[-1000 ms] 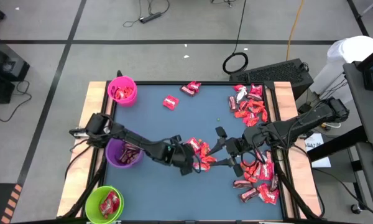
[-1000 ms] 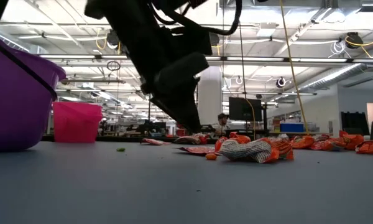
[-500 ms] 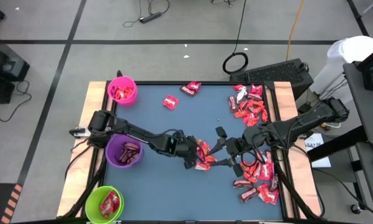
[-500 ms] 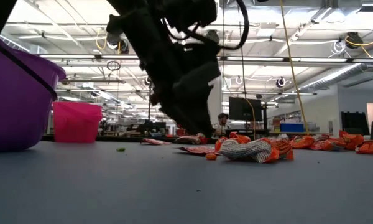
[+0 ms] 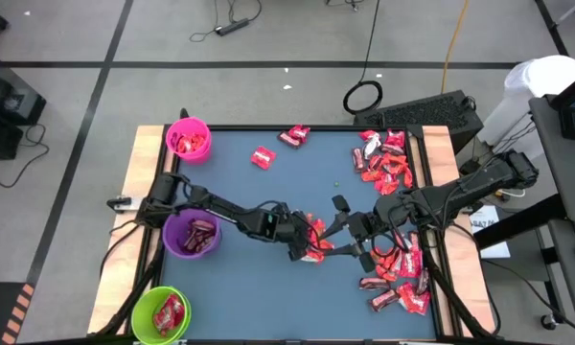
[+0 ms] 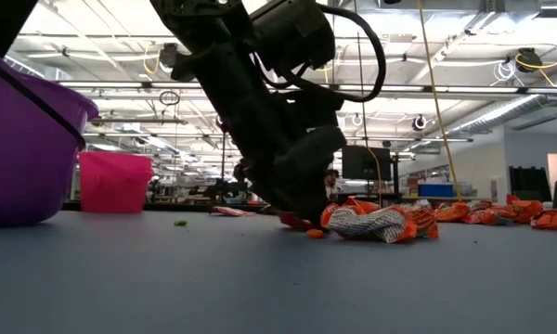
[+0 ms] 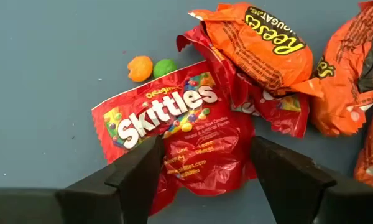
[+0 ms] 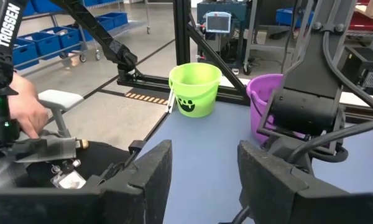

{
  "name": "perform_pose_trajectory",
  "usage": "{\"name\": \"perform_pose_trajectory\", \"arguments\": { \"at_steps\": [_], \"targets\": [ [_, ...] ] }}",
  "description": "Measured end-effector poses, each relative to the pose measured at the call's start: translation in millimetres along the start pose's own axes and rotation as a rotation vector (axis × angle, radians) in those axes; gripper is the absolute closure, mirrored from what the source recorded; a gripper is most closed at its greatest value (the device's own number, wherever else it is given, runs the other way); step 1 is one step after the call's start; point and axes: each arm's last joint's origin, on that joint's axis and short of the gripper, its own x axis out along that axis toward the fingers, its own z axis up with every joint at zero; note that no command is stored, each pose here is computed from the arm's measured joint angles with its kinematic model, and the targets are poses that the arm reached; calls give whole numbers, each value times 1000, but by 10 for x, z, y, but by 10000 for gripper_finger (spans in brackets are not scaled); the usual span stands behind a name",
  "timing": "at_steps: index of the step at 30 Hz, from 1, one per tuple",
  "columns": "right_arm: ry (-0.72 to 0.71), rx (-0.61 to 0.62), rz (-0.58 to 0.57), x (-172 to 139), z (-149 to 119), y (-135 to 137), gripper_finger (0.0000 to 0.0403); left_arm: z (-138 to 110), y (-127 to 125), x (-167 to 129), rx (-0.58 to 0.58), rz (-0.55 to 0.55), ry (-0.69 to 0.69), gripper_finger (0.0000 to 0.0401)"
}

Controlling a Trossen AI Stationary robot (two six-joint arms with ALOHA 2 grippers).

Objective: Organize candy in baskets
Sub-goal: Put the red candy into the green bucket

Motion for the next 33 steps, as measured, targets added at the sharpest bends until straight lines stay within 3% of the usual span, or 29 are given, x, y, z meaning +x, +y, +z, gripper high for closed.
{"name": "perform_pose_trajectory", "arguments": {
  "at_steps": [10, 14, 23, 33],
  "targets": [
    [-2, 0, 0, 0, 2, 1, 232, 12, 4, 6, 2, -12, -8, 160],
    [-2, 0, 0, 0, 2, 0, 232, 12, 2, 11, 20, -14, -10, 209],
    [-2, 0, 0, 0, 1, 1, 232, 7, 6, 12, 48, -5, -7, 361],
    [-1, 0, 0, 0, 1, 0, 232, -19, -43, -11, 63, 15, -20, 377]
  ]
}}
